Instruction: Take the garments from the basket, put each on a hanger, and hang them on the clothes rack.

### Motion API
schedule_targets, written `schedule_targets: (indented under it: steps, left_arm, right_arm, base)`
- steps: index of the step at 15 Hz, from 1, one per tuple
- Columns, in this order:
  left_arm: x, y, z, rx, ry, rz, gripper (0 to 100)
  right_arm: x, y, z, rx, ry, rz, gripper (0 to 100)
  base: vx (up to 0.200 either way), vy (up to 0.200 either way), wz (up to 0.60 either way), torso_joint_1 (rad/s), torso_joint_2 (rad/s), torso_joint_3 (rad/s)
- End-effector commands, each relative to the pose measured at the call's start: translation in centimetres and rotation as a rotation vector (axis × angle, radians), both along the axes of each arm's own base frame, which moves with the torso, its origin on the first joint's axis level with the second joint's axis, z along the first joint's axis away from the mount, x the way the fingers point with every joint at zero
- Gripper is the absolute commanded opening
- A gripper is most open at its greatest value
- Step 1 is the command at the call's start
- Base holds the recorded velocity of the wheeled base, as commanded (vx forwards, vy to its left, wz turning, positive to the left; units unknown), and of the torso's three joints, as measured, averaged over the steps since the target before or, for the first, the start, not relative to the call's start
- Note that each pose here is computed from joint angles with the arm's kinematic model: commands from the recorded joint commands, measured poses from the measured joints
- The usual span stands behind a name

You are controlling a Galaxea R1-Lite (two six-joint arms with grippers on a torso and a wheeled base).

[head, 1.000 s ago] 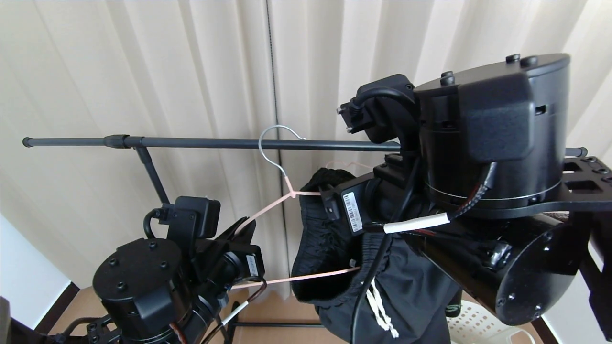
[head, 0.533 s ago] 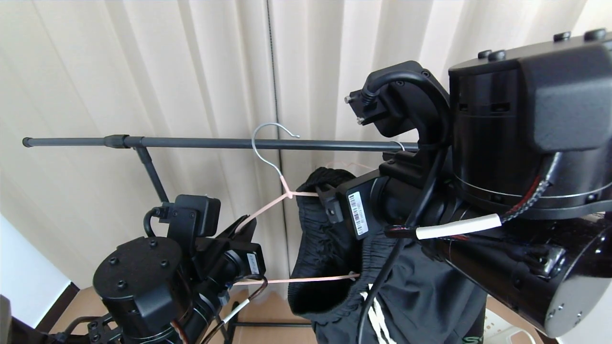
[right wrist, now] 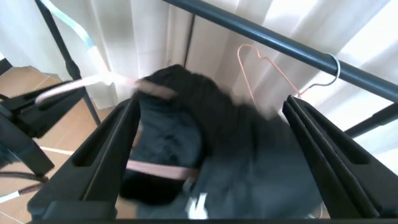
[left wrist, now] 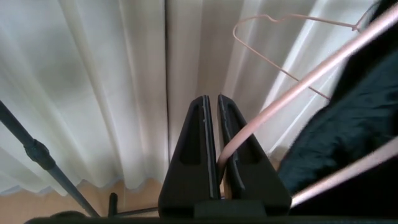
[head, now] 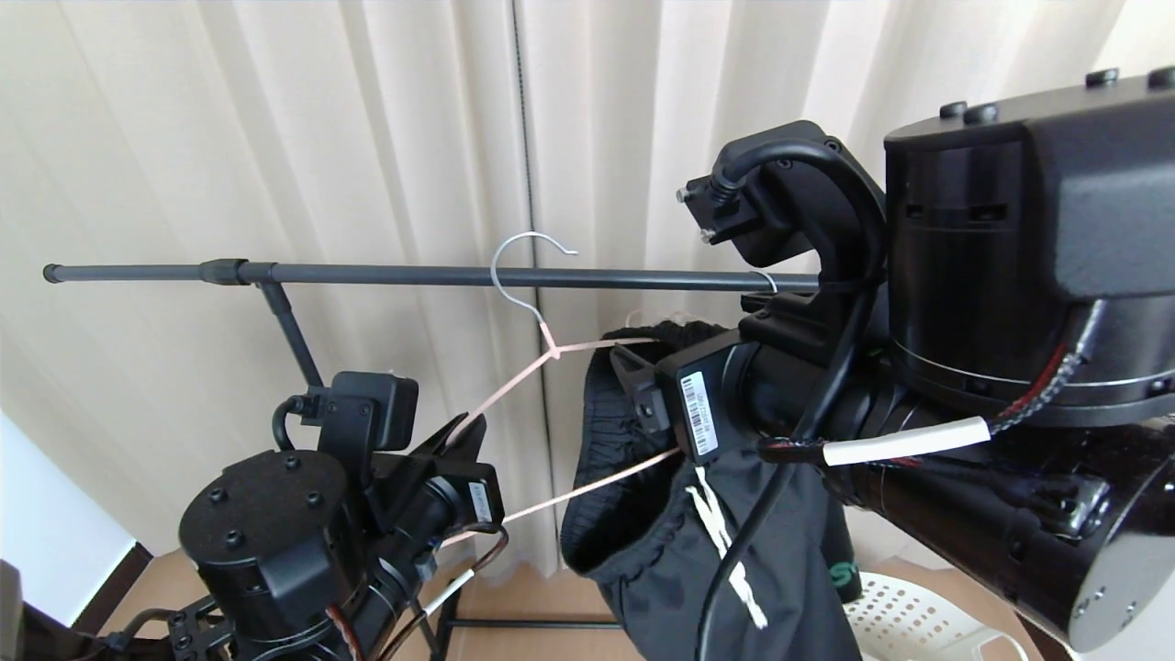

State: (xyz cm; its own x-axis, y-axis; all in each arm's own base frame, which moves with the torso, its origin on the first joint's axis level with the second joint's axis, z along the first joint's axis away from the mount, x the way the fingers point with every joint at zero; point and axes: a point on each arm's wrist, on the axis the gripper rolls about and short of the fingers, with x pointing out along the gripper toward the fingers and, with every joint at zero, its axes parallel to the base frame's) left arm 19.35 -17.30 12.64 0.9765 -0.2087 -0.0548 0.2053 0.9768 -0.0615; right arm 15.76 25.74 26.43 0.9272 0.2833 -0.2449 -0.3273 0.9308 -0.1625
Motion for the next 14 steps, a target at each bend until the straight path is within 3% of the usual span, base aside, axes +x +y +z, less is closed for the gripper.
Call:
schedule_targets:
  steps: [1,5,6,9,11,12,13,14]
  left_arm:
    - [0.2,0.0,0.1,-0.006,-0.006,0.006,0]
    - [0.1,0.1,0.1,-0.02,-0.014,-0.002,0]
    - [0.0,0.2,-0.4,-0.018,-0.013,-0.008,0]
    - [-0.3,0.5,-0.9,-0.008,-0.003,-0.068,0]
    - [-0.5,0.8,-1.1,0.016,0.004,-0.107,0]
    - [-0.5,0.8,-1.1,0.016,0.004,-0.107,0]
    - [-0.8,1.2,-1.2,0.028,-0.015,-0.153,0]
    - [-1.0,1.4,-1.2,0.045,-0.026,-0.173,0]
  right_arm:
    - [0.0,-0.1,0.0,0.001,0.001,-0.001,100]
    - [-0.3,-0.4,-0.5,-0.009,0.011,0.005,100]
    - [-0.6,-1.3,0.1,0.007,0.023,0.071,100]
    - [0.5,-5.4,2.5,-0.042,-0.024,0.26,100]
    - [2.1,-8.3,3.0,-0.134,-0.028,0.366,100]
    - [2.1,-8.3,3.0,-0.134,-0.028,0.366,100]
    - [3.4,-11.0,2.8,-0.221,-0.014,0.476,100]
    - [4.0,-12.0,2.6,-0.247,0.003,0.53,100]
  base:
    - [0.0,0.0,0.0,0.0,0.0,0.0]
    - [0.0,0.0,0.0,0.0,0.0,0.0]
    - [0.0,0.0,0.0,0.0,0.0,0.0]
    - [0.0,0.0,0.0,0.0,0.0,0.0]
    - [0.0,0.0,0.0,0.0,0.0,0.0]
    - [0.0,0.0,0.0,0.0,0.0,0.0]
    - [0.0,0.0,0.0,0.0,0.0,0.0]
    - [0.0,0.0,0.0,0.0,0.0,0.0]
